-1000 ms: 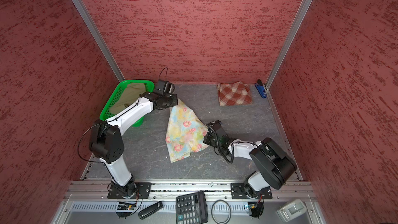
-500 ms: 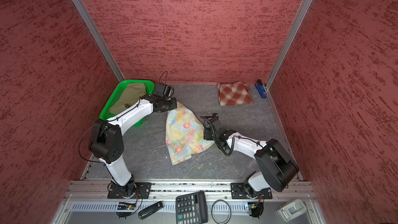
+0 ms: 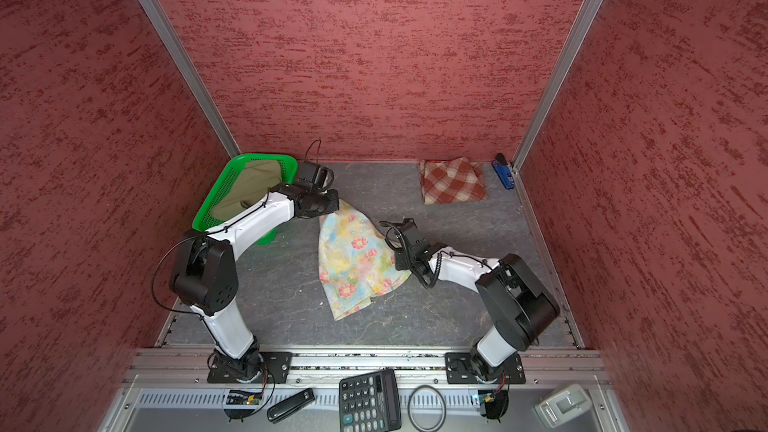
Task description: Fold and stack the skirts
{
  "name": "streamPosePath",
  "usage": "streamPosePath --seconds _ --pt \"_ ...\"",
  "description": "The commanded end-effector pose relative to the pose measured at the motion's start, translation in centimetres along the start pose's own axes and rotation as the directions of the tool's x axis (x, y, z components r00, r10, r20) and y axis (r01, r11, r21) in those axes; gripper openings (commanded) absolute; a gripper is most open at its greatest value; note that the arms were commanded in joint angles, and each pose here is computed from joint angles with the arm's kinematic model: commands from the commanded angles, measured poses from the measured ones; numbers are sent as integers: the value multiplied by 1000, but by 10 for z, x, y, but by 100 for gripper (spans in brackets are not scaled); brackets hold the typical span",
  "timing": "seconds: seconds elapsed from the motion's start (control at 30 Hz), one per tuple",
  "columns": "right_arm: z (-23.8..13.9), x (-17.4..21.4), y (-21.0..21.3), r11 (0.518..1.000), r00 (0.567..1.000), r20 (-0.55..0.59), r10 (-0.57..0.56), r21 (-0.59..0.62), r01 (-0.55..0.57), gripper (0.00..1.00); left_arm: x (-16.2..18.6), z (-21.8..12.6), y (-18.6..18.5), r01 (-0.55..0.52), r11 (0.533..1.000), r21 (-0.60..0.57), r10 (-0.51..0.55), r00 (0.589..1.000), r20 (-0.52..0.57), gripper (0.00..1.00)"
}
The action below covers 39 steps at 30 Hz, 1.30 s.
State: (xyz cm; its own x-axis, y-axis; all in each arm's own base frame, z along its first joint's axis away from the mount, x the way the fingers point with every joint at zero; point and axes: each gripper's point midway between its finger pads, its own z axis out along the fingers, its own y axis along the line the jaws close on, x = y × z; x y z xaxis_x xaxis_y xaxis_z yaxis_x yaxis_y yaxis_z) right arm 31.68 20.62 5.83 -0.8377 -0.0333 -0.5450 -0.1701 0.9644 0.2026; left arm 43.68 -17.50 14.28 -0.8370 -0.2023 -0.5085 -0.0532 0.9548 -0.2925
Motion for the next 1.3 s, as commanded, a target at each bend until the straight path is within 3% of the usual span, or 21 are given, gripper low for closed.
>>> streamPosePath --seconds 0.0,0.23,0.43,0.63,0.83,1.07,1.27 --pt "-66 -74 9 1000 979 204 -16 -15 19 0 -26 -34 -15 15 998 60 -20 997 78 0" --pt "-181 -158 7 998 889 454 -52 4 56 0 -58 -94 -24 52 988 148 -81 977 198 0" --pt "-237 -176 9 998 836 547 -52 -4 65 0 -60 -136 -24 55 980 191 -108 955 278 0" --pt "-272 -171 6 997 807 588 -49 -19 74 0 -36 -144 -11 84 975 208 -144 945 293 0" --pt "-320 -194 13 996 751 659 -47 -30 88 0 -29 -166 -10 74 973 218 -143 935 323 0" --pt "-343 -244 21 991 687 720 -97 9 130 0 -51 -178 -20 49 971 233 -135 919 370 0" --pt "-362 -299 30 977 611 784 -111 -26 212 0 -85 -181 -34 41 958 282 -162 893 419 2"
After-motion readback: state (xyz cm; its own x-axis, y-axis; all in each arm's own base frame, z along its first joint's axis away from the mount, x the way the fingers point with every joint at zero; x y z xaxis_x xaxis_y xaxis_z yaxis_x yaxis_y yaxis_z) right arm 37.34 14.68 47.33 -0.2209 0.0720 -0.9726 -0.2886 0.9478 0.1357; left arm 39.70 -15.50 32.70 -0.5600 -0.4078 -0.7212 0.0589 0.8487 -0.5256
